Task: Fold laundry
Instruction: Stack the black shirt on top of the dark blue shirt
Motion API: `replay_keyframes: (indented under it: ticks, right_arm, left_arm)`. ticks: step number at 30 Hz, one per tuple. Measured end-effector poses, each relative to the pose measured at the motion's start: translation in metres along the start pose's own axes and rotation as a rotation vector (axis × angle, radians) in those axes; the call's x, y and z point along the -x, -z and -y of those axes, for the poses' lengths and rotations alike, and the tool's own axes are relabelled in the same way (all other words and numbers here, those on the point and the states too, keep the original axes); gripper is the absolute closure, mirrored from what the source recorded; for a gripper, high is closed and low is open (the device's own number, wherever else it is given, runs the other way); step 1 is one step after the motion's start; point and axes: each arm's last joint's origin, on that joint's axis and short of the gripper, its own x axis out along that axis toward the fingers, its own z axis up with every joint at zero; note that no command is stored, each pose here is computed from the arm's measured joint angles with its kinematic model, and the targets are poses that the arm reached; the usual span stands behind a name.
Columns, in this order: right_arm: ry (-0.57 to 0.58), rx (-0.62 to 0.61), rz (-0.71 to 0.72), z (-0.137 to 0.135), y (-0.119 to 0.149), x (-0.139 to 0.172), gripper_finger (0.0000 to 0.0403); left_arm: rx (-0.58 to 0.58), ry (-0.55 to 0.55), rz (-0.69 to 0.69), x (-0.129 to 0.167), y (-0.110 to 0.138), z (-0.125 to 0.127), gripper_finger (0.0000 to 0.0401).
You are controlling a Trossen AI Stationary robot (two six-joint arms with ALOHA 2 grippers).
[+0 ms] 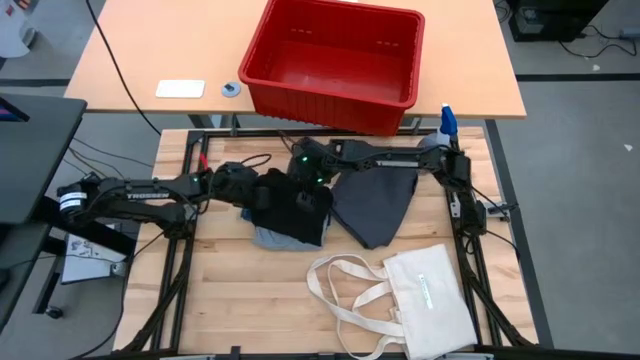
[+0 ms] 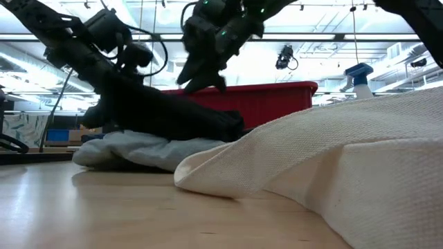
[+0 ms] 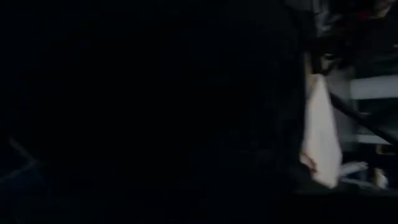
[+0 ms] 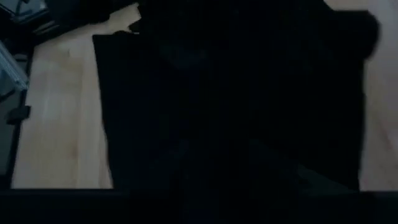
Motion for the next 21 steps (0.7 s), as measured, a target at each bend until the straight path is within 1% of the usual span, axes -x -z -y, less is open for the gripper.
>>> replay_keyframes:
  ticks: [1,2,5,7,11,13,15,18,21]
  right_arm:
    - [0.007,-0.008,-0.005,0.0,0.0,0.009,0.0238]
    - [0.023,-0.013,-0.007,0.0,-0.001,0.02,0.0238]
    - [0.074,-0.035,-0.014,0.001,-0.001,0.052,0.0239]
    - [0.07,-0.048,-0.014,0.0,0.0,0.073,0.0239]
    - [0.068,-0.04,-0.044,-0.01,0.008,0.112,0.0239]
    - [0.071,-0.034,-0.07,-0.014,0.015,0.125,0.0239]
    - [0.075,-0.05,-0.071,-0.016,0.023,0.137,0.0239]
    - [0.086,-0.083,-0.044,-0.016,0.037,0.156,0.0239]
    - [0.126,-0.143,-0.049,-0.013,0.056,0.169,0.0239]
  left_arm:
    - [-0.008,0.02,0.002,0.001,-0.001,0.001,0.0328]
    - [-0.011,0.041,0.001,0.004,-0.003,0.002,0.0353]
    - [-0.018,0.098,0.011,0.016,-0.01,0.006,0.0352]
    - [-0.059,0.145,0.024,0.028,-0.016,0.014,0.0352]
    - [-0.245,0.319,0.088,0.061,-0.028,0.047,0.0352]
    - [-0.293,0.383,0.123,0.076,-0.033,0.064,0.0352]
    - [-0.311,0.418,0.152,0.085,-0.039,0.078,0.0352]
    - [-0.298,0.417,0.166,0.08,-0.047,0.09,0.0352]
    - [-0.299,0.411,0.163,0.063,-0.054,0.098,0.0352]
